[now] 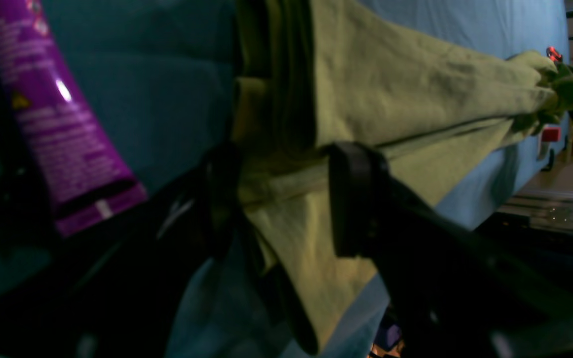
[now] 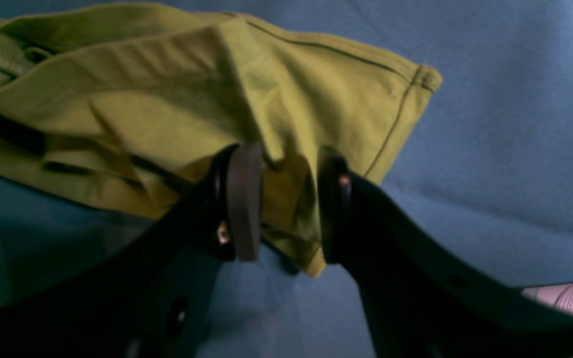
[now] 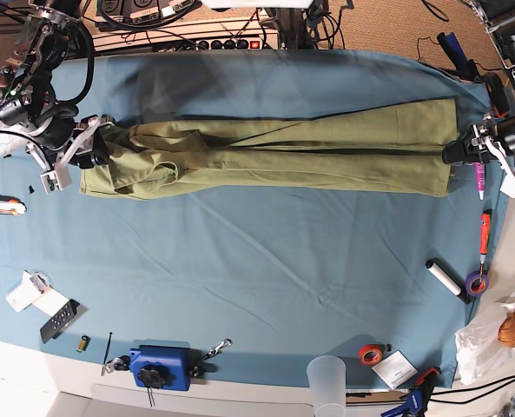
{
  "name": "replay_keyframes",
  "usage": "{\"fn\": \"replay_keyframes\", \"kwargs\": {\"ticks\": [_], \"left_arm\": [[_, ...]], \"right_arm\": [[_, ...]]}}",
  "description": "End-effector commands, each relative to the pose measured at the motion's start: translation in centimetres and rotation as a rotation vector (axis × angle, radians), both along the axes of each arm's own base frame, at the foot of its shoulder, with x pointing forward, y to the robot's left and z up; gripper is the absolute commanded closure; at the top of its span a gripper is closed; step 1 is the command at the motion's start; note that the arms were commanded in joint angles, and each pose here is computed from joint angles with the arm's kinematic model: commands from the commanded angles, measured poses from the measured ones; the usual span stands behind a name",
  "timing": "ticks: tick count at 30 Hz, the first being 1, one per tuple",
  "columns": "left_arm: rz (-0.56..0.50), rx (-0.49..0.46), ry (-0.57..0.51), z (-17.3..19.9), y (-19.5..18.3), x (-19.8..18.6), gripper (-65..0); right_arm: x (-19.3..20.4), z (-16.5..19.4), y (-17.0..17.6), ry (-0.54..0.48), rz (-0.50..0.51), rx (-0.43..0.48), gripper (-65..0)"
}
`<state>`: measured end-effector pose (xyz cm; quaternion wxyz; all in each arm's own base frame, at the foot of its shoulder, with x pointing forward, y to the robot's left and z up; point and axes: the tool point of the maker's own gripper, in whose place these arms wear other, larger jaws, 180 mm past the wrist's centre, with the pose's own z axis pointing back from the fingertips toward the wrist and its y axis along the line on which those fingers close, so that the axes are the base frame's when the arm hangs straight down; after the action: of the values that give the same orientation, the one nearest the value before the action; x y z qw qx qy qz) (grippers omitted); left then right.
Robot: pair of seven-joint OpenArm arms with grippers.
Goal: Layout the t-shirt on the table in an organized manner, then fold the t-shirt properly
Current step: 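Grasp the shirt strip's end with the left gripper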
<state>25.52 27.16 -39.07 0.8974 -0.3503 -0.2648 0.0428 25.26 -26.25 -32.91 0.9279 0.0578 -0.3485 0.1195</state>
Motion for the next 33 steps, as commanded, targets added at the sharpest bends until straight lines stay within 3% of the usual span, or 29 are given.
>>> {"fn": "replay_keyframes", "kwargs": {"ticks": [1, 7, 13, 18, 22, 27, 33], "left_arm": [[0.001, 0.026, -0.023, 0.9, 0.8, 0.6, -30.5], [0.032, 0.040, -0.033, 1.5, 1.5, 1.6, -30.5], [0.003, 0.146, -0.035, 1.9, 2.2, 2.6, -30.5], [0.000, 0.147, -0.033, 1.8, 2.1, 2.5, -30.5], [-0.025, 0.124, -0.036, 1.7, 1.0, 2.6, -30.5], [-0.132, 0.126, 0.053, -0.6, -2.5, 1.9, -30.5], [-0.163, 0.130, 0.100, -1.6, -4.1, 1.7, -30.5]], "right_arm": [[0.7, 1.2, -0.2, -0.042, 0.005, -0.010, -19.4], [0.7, 1.2, -0.4, -0.042, -0.013, -0.003, -19.4], [0.8, 1.2, -0.4, -0.044, -0.013, -0.003, -19.4], [0.8, 1.3, -0.4, -0.047, -0.013, -0.002, -19.4], [0.8, 1.3, -0.4, -0.047, -0.013, -0.002, -19.4], [0.8, 1.3, -0.4, -0.047, -0.013, -0.002, -19.4], [0.7, 1.2, -0.4, -0.042, -0.013, -0.005, -19.4]]}}
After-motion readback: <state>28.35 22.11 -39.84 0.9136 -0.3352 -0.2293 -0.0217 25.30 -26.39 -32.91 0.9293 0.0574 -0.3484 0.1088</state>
